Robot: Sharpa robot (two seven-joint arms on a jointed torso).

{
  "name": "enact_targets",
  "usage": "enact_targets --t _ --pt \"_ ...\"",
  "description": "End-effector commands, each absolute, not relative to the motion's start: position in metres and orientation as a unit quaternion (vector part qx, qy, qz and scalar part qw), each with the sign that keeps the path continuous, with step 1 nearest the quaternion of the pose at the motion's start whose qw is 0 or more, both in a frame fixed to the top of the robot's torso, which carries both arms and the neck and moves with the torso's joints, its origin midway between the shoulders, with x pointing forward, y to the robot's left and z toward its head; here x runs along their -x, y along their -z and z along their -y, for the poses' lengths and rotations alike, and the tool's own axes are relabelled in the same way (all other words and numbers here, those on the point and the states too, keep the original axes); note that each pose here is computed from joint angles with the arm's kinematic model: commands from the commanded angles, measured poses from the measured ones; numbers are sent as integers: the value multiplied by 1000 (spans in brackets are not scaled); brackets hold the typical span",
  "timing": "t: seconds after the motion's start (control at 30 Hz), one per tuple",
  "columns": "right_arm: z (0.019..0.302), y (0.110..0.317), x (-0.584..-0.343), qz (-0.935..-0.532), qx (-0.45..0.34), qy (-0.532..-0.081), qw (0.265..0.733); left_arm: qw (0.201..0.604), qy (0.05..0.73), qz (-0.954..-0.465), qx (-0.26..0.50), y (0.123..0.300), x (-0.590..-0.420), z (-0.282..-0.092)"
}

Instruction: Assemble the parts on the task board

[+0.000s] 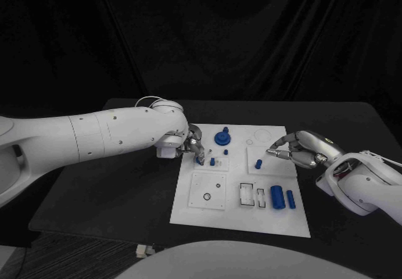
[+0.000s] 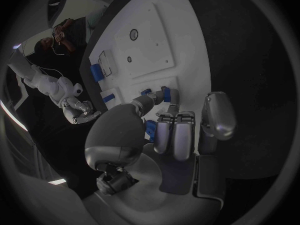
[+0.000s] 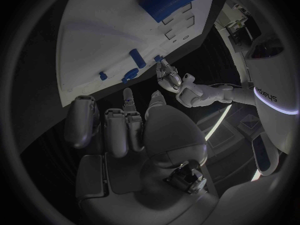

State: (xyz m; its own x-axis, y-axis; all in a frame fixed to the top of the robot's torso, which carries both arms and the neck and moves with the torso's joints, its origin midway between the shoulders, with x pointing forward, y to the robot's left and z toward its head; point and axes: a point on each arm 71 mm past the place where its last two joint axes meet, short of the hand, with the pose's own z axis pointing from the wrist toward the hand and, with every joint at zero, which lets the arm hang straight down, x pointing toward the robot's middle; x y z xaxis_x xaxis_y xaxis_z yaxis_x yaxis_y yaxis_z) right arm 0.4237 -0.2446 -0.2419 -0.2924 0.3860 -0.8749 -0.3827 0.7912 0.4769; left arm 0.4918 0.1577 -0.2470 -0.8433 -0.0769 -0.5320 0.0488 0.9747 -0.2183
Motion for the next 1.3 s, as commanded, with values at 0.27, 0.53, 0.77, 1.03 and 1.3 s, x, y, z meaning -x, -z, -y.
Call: enact_targets --t 0.27,0.53,0.77,1.03,1.3 --pt "245 244 -424 -739 -4 -319 594 281 117 -952 9 251 -489 -155" --pt "245 244 -424 -739 -4 -319 594 284 123 -951 15 251 -489 -154" --pt "245 244 -423 -739 -4 -318 594 286 127 -950 19 251 -489 -154" --pt "246 244 -423 -739 -4 -318 594 286 128 -950 19 251 -489 -154" --pt "245 244 -423 -739 -4 -318 594 283 126 -951 18 251 -488 -154"
